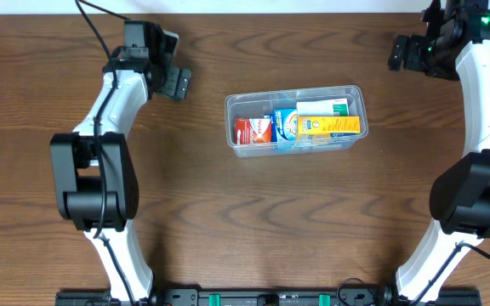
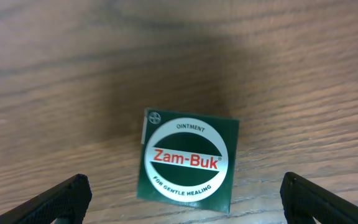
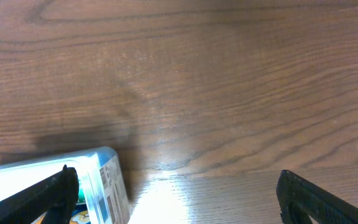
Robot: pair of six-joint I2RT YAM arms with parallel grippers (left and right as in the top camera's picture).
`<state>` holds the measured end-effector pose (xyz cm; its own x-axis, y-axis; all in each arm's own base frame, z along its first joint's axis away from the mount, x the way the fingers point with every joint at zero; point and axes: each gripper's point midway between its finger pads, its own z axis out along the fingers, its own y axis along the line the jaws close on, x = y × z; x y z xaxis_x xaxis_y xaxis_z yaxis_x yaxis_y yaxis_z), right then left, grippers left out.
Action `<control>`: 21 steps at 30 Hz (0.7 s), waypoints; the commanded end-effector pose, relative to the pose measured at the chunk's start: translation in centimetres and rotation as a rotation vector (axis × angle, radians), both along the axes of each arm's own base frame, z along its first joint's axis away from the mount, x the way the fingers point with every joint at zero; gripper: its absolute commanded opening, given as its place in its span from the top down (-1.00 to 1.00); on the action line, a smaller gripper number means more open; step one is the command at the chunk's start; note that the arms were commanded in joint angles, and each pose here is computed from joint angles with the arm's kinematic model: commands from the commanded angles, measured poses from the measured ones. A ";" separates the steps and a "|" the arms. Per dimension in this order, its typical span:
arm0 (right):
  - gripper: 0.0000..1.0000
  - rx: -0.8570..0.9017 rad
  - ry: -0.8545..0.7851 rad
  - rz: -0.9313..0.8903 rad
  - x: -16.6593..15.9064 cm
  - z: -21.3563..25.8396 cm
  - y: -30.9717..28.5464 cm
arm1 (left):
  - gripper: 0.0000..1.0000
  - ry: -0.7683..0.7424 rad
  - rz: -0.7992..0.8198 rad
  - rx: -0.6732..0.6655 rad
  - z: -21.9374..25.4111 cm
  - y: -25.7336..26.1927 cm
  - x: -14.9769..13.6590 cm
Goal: Pack container
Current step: 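Withdraw the left gripper to the green Zam-Buk box, then grasp the green Zam-Buk box with the left gripper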
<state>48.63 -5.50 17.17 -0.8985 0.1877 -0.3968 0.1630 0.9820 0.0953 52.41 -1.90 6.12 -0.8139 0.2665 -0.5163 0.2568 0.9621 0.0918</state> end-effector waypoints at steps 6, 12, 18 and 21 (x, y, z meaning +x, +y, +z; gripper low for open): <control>-0.99 0.004 -0.013 -0.009 0.2 0.5 0.1 | -0.96 0.038 -0.020 0.005 -2.4 -0.1 0.0; -0.99 0.004 -0.013 -0.009 0.2 0.5 0.1 | -0.96 0.074 -0.021 0.005 -4.4 -0.1 -0.2; -0.99 0.004 -0.013 -0.009 0.2 0.5 0.1 | -0.96 0.071 -0.021 0.005 -4.9 -0.1 0.0; -0.98 0.004 -0.013 -0.009 0.2 0.5 0.1 | -0.96 0.066 -0.021 0.005 -4.8 -0.1 0.1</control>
<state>48.63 -5.50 17.17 -0.8985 0.1877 -0.3968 0.1630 0.9820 0.0953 52.23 -1.89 1.25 -0.8495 0.2702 -0.4531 0.2656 0.9611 0.0752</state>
